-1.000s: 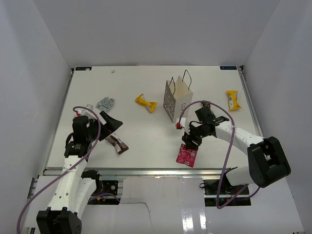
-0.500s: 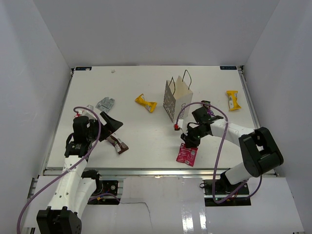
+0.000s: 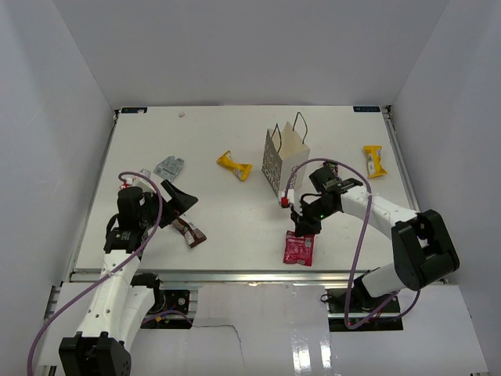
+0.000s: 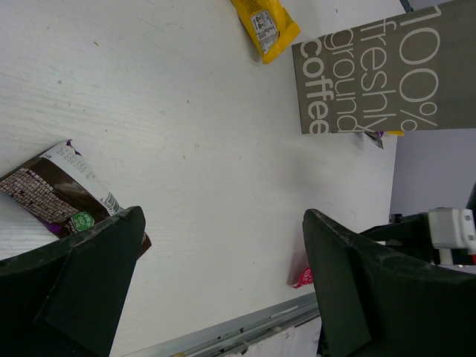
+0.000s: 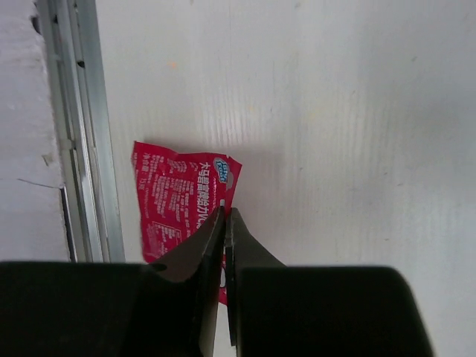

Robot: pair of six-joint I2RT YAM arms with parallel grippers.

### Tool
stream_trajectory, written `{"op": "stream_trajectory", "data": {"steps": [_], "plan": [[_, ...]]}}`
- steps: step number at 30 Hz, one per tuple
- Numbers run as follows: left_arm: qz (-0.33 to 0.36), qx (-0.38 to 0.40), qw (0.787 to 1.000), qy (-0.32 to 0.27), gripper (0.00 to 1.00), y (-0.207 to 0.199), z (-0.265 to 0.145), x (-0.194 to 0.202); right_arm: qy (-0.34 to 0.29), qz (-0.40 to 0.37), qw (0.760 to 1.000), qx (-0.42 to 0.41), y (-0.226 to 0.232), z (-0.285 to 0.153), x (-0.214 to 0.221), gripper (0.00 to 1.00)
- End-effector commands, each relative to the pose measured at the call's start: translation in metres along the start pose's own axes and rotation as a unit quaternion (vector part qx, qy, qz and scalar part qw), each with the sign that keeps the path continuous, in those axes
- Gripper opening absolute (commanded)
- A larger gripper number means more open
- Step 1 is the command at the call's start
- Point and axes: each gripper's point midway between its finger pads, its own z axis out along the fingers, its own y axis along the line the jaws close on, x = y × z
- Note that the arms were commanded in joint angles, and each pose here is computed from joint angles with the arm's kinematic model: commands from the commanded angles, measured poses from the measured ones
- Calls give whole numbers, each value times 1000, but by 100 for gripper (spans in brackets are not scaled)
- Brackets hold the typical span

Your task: Place the snacks into the paper bag

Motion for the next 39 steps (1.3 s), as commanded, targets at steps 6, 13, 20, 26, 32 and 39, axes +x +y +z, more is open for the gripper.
{"op": "stream_trajectory", "data": {"steps": [6,13,20,26,32,39], "plan": [[8,16,1000,-4,98,-6,-1,-1,-97,-76,992,0,-3,-46,-84,8],[9,18,1000,-5,98,-6,-2,-1,-157,-137,976,55,-18,-98,-158,8],[9,18,1000,-4,98,-6,-2,0,-225,-192,942,158,-42,-184,-242,8],[11,18,1000,-5,98,-6,-2,-1,-288,-213,896,262,-63,-274,-303,8],[11,18,1000,-5,98,-6,-2,-1,-325,-208,855,346,-89,-332,-330,8],[13,21,1000,-8,98,-8,-4,-2,-332,-118,854,384,-137,-315,-310,8]]}}
